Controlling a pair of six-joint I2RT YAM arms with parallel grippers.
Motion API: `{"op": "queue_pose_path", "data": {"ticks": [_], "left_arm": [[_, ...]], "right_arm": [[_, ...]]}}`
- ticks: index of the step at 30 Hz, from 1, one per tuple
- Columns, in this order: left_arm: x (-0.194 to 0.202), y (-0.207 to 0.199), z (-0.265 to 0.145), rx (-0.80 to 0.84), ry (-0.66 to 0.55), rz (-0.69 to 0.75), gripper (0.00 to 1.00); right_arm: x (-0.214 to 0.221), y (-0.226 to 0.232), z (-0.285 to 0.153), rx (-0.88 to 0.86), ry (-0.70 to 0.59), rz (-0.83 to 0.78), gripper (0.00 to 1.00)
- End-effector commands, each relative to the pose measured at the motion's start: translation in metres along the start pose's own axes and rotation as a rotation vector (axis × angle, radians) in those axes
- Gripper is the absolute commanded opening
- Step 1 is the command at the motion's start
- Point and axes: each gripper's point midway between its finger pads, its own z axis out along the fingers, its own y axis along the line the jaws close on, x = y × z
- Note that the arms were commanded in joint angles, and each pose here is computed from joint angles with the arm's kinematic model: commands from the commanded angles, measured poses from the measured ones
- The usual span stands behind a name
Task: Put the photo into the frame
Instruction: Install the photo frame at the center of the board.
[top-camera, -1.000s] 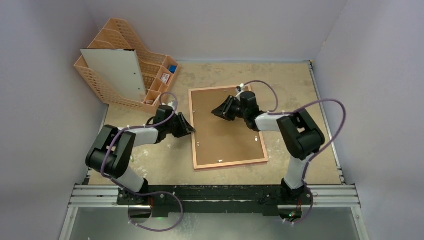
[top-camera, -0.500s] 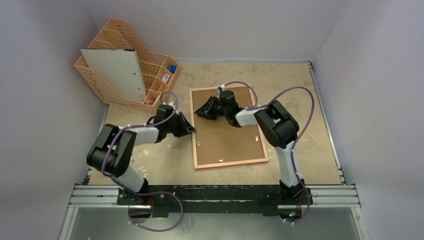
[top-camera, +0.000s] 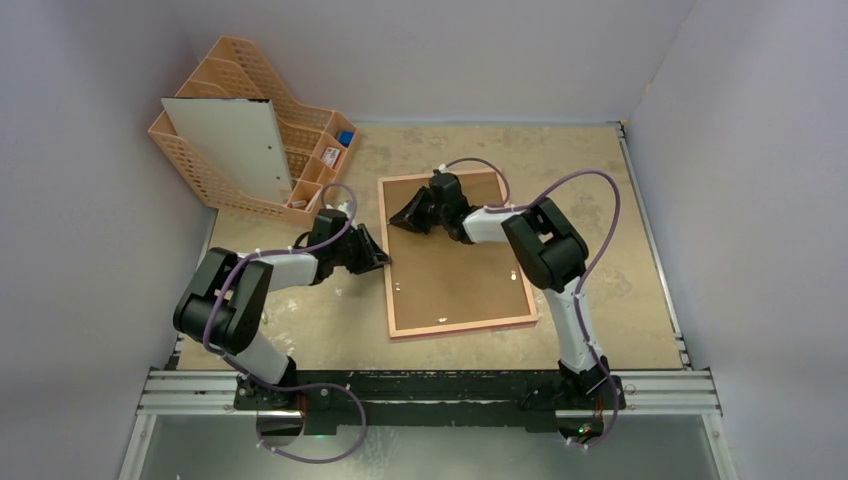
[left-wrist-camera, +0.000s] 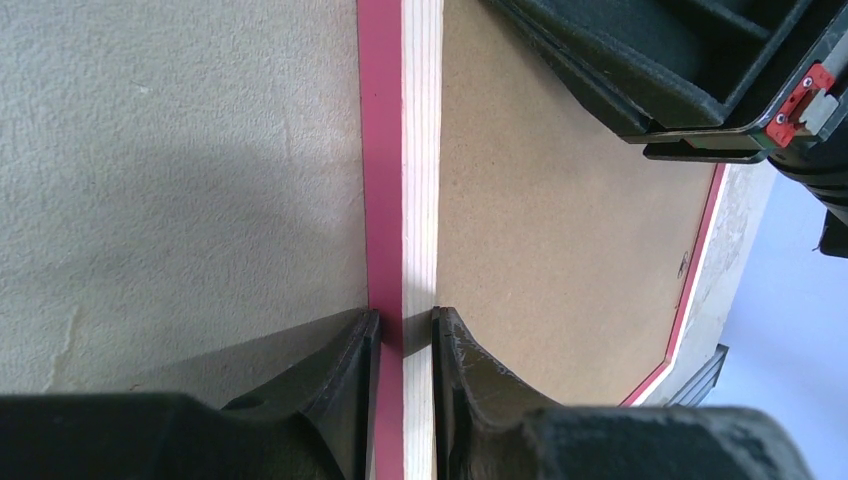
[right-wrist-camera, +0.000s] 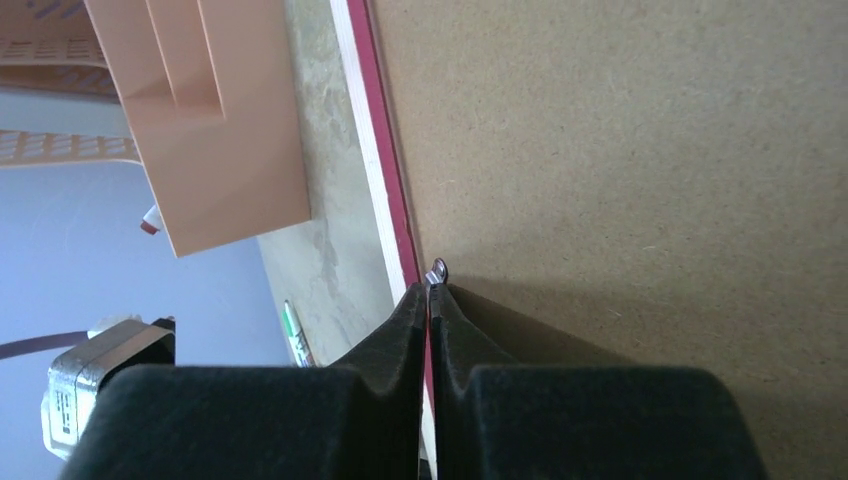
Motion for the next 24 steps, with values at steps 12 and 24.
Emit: {"op": "queue_pose_path", "data": {"ticks": [12,24], "left_arm": [[0.011,0.016,0.000,-0.073,0.047,0.010,0.21],[0.018,0.011,-0.003,-0.036,0.062,0.002,0.22]], "right_arm": [[-0.007,0.003,0.012,0.133,-0.078,-0.062,0.00],[-0.024,0.008,0.007,0.319,-0.049,-0.524,0.00]]}}
